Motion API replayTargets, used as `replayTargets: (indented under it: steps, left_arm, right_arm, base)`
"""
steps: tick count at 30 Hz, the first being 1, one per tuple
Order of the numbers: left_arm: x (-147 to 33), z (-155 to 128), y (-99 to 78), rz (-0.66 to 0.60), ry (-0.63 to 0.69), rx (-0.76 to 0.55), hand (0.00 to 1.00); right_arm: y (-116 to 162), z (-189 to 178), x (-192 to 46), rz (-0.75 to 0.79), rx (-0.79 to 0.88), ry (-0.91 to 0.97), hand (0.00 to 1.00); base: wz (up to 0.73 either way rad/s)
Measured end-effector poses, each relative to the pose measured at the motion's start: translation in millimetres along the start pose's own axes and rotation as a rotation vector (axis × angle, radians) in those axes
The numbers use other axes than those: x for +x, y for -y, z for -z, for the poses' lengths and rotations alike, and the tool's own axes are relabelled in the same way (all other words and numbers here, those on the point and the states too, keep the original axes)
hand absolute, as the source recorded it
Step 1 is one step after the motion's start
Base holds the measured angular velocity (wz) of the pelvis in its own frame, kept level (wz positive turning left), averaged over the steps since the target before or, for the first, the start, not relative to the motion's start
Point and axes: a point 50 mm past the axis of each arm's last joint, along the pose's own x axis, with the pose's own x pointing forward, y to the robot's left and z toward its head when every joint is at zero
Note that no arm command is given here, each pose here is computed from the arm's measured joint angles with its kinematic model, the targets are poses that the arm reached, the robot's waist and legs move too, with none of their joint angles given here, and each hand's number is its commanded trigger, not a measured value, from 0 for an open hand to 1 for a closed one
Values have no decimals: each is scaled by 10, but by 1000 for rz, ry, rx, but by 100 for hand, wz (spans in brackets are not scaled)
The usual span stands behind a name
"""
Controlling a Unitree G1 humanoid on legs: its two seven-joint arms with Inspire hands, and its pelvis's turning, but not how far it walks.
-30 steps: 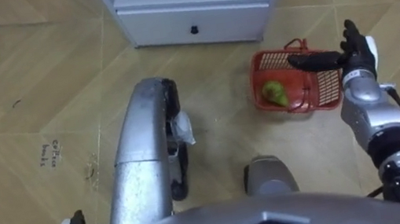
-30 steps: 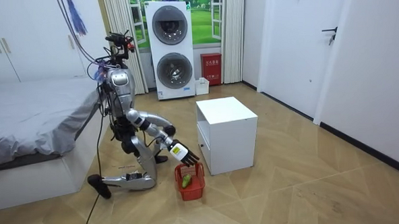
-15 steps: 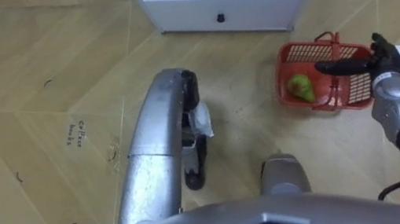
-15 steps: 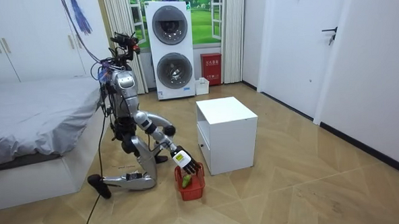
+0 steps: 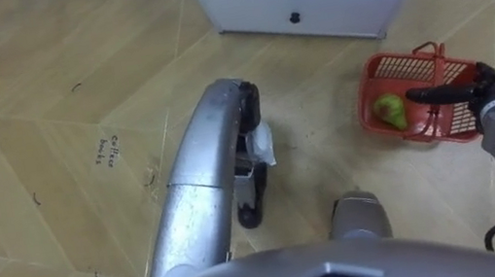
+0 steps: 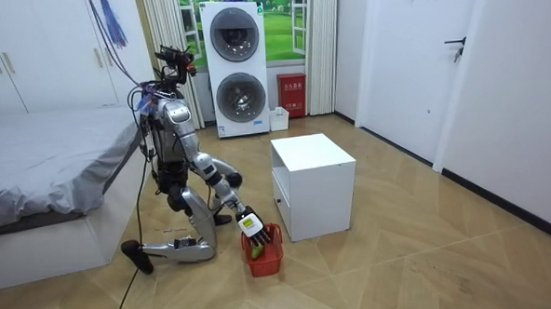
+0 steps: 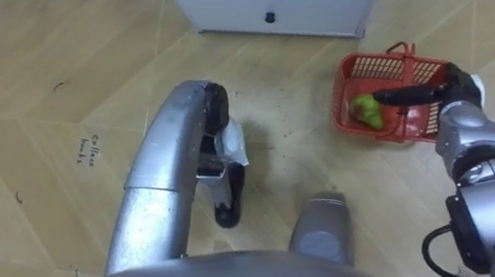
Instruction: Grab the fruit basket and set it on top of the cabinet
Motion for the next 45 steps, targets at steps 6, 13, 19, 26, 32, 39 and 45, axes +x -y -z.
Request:
replayTargets:
  steps: [6, 13, 19, 26, 32, 39, 45]
  left_arm:
    - [-2, 29, 5, 33, -18, 2, 0]
    - [-3, 33, 21, 64, -23, 3, 0]
    - [-3, 38, 21, 64, -28, 3, 0]
    - [-2, 33, 32, 69, -30, 23, 0]
    - [-1, 27, 34, 71, -35, 28, 0]
    - [5, -32, 39, 89, -28, 28, 0]
    - [9, -75, 44, 106, -19, 26, 0]
  right_arm:
    - [86, 26, 3, -13, -43, -18, 0]
    - [86, 77, 0, -50, -55, -42, 0]
    - [67, 97, -2, -75, -79, -56, 0]
    - [44, 90, -1, -100, -87, -64, 100]
    - [15, 21, 7, -106, -85, -56, 100]
    - [-16, -22, 10, -113, -90, -44, 100]
    - [-69, 3, 6, -127, -114, -50, 100]
  base:
    - [-4]
    - [0]
    - [2]
    - [0]
    - [0]
    - [-2]
    - [0]
